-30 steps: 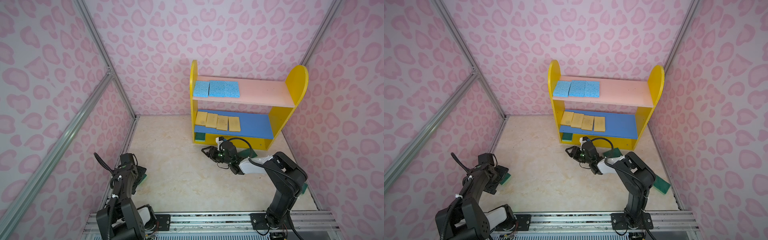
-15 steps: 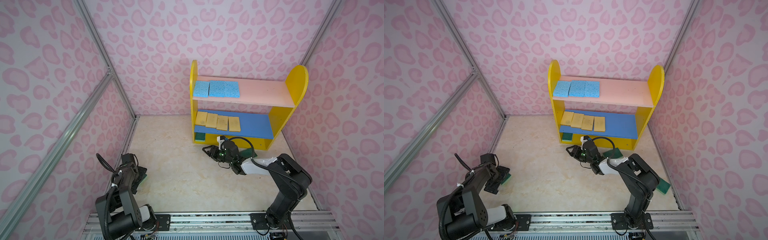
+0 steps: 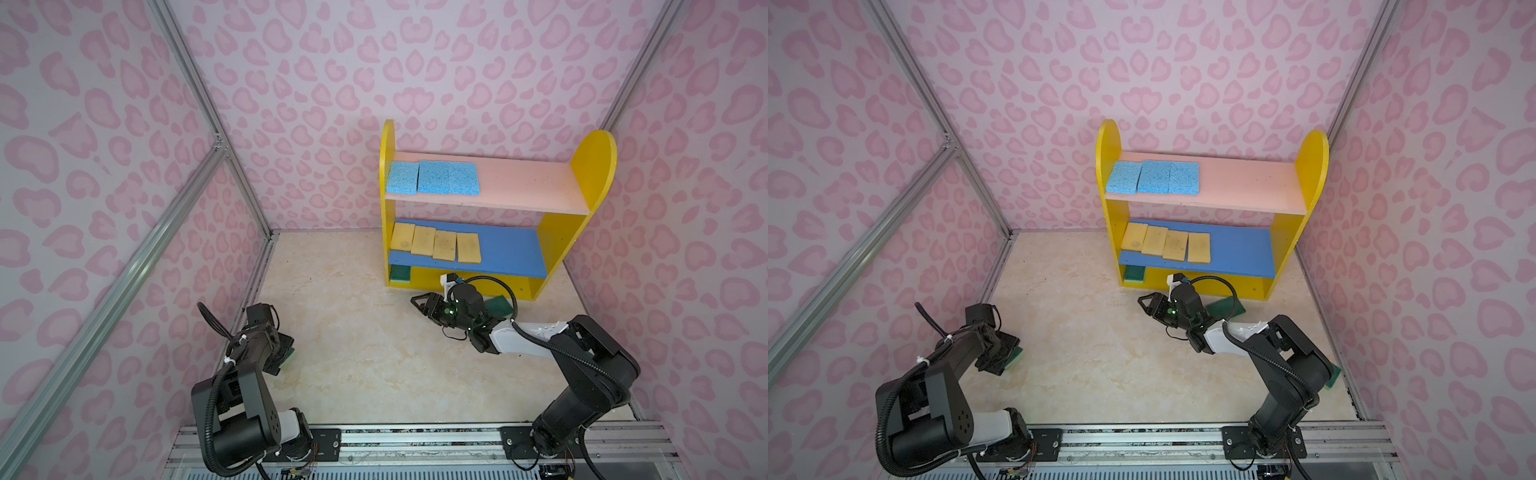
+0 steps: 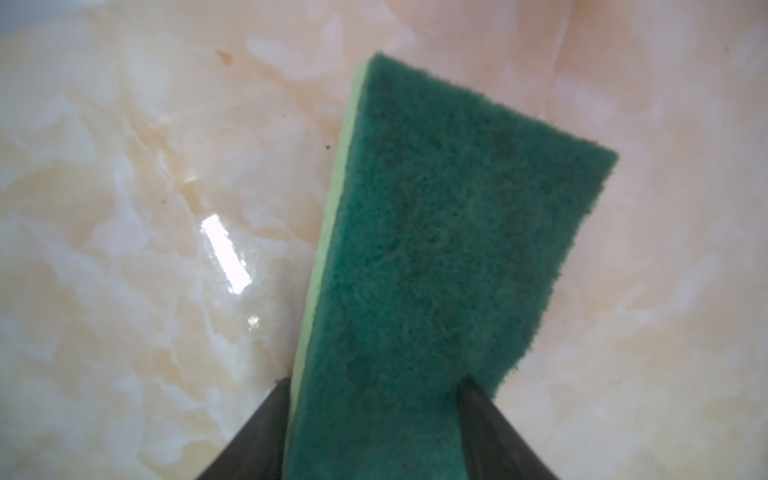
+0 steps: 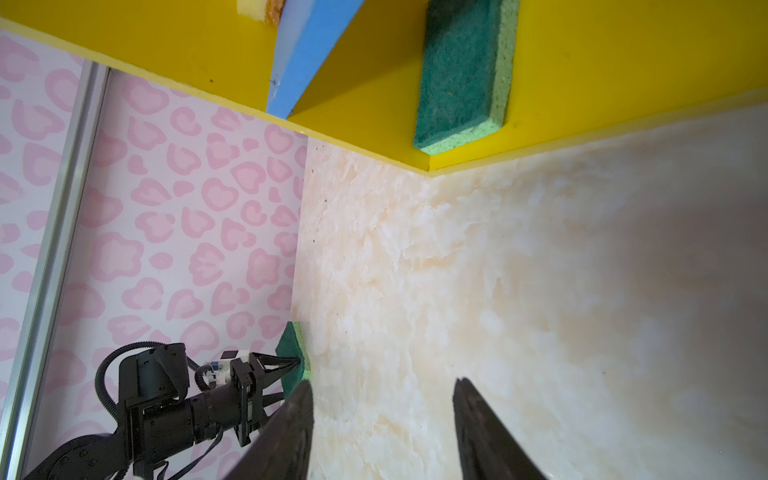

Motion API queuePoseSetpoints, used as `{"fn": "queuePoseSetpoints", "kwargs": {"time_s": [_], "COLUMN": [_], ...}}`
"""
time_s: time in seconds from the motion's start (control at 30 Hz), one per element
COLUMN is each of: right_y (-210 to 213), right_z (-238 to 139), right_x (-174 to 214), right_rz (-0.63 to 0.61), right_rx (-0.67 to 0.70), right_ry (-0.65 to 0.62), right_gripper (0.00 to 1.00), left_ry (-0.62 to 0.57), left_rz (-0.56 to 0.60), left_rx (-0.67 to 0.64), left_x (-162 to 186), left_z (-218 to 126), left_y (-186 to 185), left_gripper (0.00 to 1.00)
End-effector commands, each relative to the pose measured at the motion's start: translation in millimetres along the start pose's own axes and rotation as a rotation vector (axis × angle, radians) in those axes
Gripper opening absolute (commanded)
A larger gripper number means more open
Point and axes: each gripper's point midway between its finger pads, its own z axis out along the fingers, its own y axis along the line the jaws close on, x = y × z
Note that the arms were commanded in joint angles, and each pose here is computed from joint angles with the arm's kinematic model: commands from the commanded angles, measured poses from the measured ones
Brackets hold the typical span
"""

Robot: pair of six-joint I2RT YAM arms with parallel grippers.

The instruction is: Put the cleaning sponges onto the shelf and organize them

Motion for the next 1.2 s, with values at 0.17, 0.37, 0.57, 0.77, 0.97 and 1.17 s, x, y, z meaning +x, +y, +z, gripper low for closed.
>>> {"fn": "queuePoseSetpoints", "kwargs": {"time_s": [0.17, 0.37, 0.57, 0.77, 0.97, 1.17], "right_y": [-6.2, -8.3, -17.1, -27.4, -29.8, -34.2], "right_z": [-11.2, -20.0, -30.0, -48.3, -64.3, -68.2], "right_x": [-2.2, -5.1, -7.4, -13.8, -14.4, -13.3], "right_rz": [-0.018, -0.021, -0.012, -0.004, -0.036, -0.043], "right_rx": [0.028, 0.034, 0.052, 0.072, 0.101, 0.110], "right_ry": [-0.027, -0.047, -0.065, -0.095, -0.105, -0.104], "right_gripper": [0.55, 0.54, 0.54, 0.55, 0.63, 0.72], "left_ry": [-0.006, -0.020, -0.008, 0.001, -0.065, -0.081], "left_rz": [0.123, 0.240, 0.354, 0.501, 0.485, 0.357], "left_rx": [0.085, 0.167, 0.266, 0.355, 0.263, 0.223], "left_x": [14.4, 33.1, 71.1, 115.4, 102.5, 66.4], "left_z": [-9.6, -26.8, -48.6, -69.6, -68.0, -66.5], "left_y": [-19.5, -40.8, -65.7, -98.5, -88.4, -77.9], "left_gripper": [0.46, 0.45, 0.45, 0.45, 0.66, 0.98]}}
